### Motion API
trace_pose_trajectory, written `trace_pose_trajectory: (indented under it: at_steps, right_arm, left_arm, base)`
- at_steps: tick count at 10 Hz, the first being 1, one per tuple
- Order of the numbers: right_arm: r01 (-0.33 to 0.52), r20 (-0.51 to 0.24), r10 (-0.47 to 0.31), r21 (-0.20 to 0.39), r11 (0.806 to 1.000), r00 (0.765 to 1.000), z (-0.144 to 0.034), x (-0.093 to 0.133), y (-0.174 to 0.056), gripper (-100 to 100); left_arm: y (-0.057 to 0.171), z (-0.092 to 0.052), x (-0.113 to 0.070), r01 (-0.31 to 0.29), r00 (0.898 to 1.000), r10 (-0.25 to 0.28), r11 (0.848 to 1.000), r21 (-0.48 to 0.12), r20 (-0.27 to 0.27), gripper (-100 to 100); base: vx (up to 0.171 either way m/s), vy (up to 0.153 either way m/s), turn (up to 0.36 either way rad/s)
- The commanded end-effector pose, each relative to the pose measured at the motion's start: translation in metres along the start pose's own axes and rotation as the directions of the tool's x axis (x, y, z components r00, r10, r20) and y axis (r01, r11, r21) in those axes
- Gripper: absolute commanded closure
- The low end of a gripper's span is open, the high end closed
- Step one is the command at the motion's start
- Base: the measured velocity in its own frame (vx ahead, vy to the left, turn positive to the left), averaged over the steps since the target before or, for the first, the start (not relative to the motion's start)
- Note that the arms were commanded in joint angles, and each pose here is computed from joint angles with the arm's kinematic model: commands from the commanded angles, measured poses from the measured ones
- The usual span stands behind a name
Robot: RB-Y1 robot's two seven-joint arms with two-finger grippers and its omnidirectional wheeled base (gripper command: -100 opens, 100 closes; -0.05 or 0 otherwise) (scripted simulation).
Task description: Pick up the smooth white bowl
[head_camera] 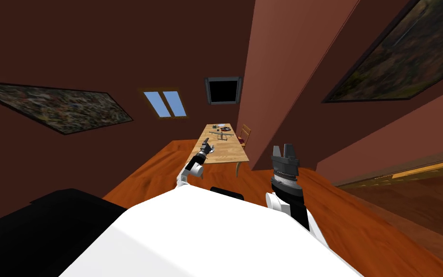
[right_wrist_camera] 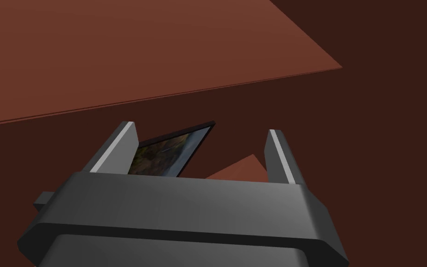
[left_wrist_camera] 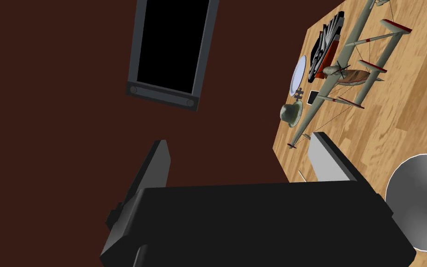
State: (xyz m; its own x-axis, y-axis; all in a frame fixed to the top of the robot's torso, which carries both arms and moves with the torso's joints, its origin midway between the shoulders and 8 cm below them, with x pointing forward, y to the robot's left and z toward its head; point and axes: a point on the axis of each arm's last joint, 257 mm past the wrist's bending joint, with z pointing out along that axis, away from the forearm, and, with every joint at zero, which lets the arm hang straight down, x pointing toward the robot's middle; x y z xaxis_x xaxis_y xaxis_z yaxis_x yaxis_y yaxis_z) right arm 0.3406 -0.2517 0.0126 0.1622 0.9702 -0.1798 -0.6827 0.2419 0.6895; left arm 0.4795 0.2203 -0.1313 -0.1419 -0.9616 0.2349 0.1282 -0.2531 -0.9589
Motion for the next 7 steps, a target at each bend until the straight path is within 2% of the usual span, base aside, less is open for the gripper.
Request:
trace_pose_trajectory:
  at_steps: [1,2,3,4,7]
  right_arm:
    - [0.0,0.0,0.0,0.0,1.0,1.0,0.0,0.0,0.0,0]
    - [0.0,0.0,0.0,0.0,1.0,1.0,0.0,0.0,0.0,0]
    - [0.0,0.0,0.0,0.0,1.0,1.0,0.0,0.0,0.0,0]
    - [0.0,0.0,0.0,0.0,1.0,1.0,0.0,0.0,0.0,0]
    - [0.0,0.0,0.0,0.0,1.0,1.0,0.0,0.0,0.0,0]
  left_arm:
    - [0.012,0.003,-0.003,0.0,1.0,0.0,0.999,-0.04,0.007,-100]
    - [0.027,0.009,-0.008,-0.002,1.0,0.003,0.996,-0.085,0.015,-100]
    - [0.03,0.009,-0.008,-0.002,1.0,0.004,0.995,-0.097,0.017,-100]
    - [0.043,0.014,-0.014,-0.005,1.0,0.009,0.99,-0.141,0.027,-100]
    - [0.063,0.018,-0.022,-0.007,0.999,0.017,0.978,-0.21,0.044,-100]
  base:
    - [-0.02,0.012,-0.069]
    - [-0.02,0.011,-0.119]
    - [-0.016,0.011,-0.072]
    - [-0.014,0.013,-0.12]
    - [-0.014,0.016,-0.096]
